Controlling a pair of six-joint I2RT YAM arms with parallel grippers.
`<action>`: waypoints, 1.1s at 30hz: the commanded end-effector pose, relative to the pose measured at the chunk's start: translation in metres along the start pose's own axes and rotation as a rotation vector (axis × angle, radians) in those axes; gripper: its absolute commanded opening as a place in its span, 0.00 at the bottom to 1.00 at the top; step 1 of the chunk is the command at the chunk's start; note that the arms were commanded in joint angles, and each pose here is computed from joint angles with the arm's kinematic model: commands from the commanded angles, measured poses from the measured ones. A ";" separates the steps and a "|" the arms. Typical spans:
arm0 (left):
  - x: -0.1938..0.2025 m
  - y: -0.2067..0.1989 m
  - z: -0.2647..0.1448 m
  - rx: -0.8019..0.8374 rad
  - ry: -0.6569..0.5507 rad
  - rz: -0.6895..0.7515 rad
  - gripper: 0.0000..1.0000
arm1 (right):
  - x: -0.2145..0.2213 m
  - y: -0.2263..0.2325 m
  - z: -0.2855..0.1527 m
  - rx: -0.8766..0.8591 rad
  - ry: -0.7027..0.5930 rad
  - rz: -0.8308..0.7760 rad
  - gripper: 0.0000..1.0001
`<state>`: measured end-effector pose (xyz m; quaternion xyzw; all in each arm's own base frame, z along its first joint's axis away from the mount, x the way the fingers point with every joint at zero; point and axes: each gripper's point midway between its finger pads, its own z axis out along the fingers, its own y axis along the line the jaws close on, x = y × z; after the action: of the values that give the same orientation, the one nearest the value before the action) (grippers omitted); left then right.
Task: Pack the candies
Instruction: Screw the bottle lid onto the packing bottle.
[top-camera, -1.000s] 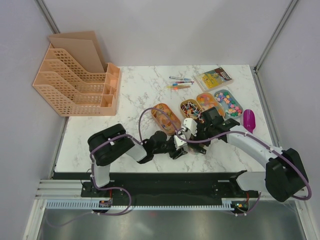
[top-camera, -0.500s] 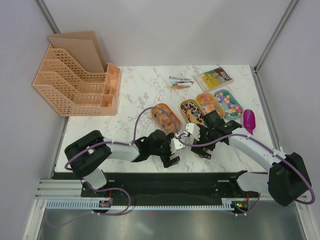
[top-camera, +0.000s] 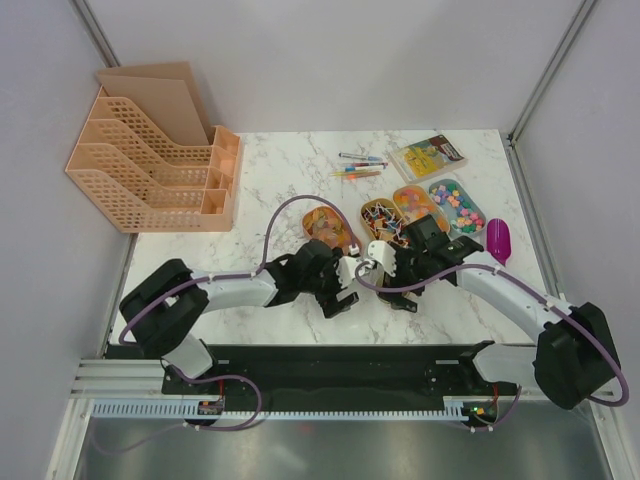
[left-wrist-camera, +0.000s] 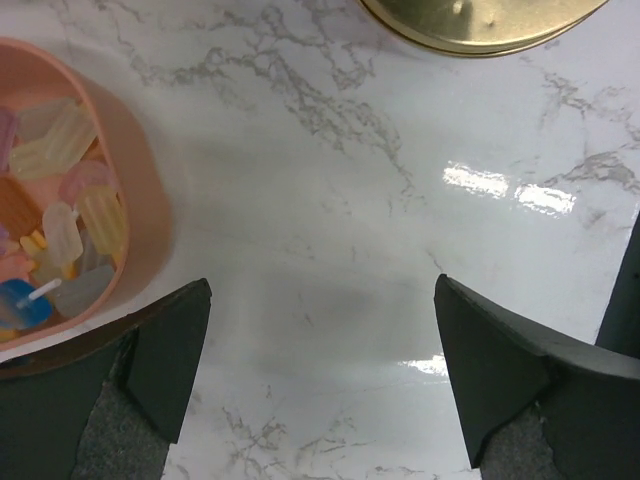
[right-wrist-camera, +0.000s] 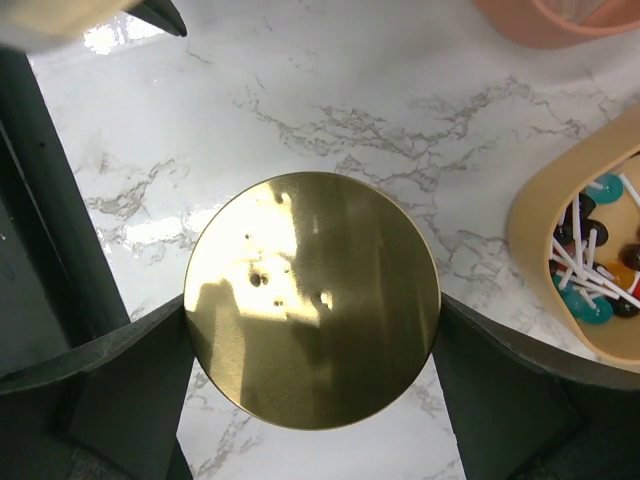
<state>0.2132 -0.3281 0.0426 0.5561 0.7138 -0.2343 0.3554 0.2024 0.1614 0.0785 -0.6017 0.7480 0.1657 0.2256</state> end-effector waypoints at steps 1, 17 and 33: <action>-0.049 0.028 -0.012 -0.074 -0.108 0.002 1.00 | -0.001 0.003 0.012 -0.037 -0.027 -0.021 0.98; -0.106 -0.016 -0.020 0.276 -0.190 -0.256 0.02 | 0.003 0.008 0.030 -0.068 -0.050 0.001 0.98; -0.025 0.026 -0.057 -0.028 -0.093 -0.153 0.02 | -0.037 -0.037 -0.024 0.219 -0.181 0.013 0.98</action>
<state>0.2045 -0.2939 0.0819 0.4772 0.7602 -0.2972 0.3257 0.2193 0.1705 0.0899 -0.5761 0.7408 0.1631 0.3046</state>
